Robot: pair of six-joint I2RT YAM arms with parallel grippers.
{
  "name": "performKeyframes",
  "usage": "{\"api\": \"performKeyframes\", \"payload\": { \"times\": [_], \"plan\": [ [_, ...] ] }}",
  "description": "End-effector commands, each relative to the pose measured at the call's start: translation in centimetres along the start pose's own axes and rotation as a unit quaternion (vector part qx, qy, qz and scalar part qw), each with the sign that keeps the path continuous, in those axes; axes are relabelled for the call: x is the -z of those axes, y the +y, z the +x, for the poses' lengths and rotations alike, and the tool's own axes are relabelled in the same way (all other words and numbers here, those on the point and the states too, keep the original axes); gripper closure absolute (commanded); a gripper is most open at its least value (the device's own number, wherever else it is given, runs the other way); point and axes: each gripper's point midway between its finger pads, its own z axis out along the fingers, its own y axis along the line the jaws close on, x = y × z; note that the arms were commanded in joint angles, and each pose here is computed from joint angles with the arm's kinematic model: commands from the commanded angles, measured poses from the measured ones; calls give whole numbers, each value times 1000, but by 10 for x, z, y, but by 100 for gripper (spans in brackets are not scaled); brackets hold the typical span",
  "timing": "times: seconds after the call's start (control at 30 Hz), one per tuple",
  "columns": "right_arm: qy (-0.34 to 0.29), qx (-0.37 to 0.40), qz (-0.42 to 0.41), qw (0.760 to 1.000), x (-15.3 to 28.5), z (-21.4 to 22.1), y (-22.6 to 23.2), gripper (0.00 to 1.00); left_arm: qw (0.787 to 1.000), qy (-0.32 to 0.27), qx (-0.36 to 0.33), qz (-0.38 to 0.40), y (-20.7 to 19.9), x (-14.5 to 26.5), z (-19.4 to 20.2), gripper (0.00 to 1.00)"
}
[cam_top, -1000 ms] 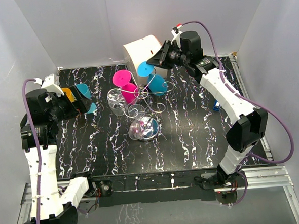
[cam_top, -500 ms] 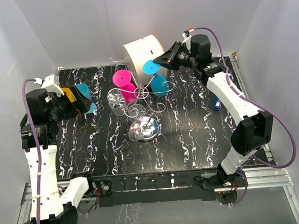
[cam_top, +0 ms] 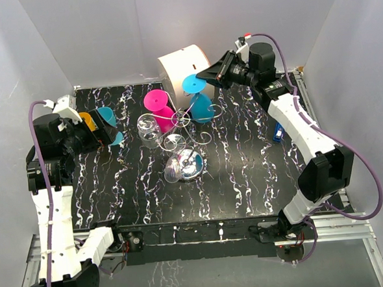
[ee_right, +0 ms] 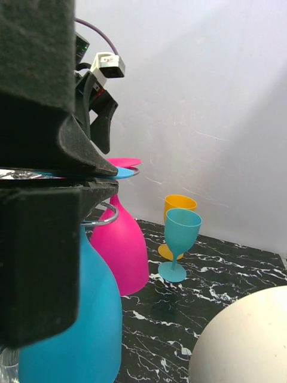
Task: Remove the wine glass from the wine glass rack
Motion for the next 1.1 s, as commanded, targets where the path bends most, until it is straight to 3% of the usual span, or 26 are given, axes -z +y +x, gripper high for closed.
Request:
{"api": "performKeyframes", "payload": {
  "times": [0.0,1.07],
  "plan": [
    [-8,40,-48,998,19,-2,37,100,1000,-3,-8,9,-4,3,0,1],
    [45,59,-80,994,0,29,62,100,1000,1,-5,-4,1,3,5,1]
  ]
}}
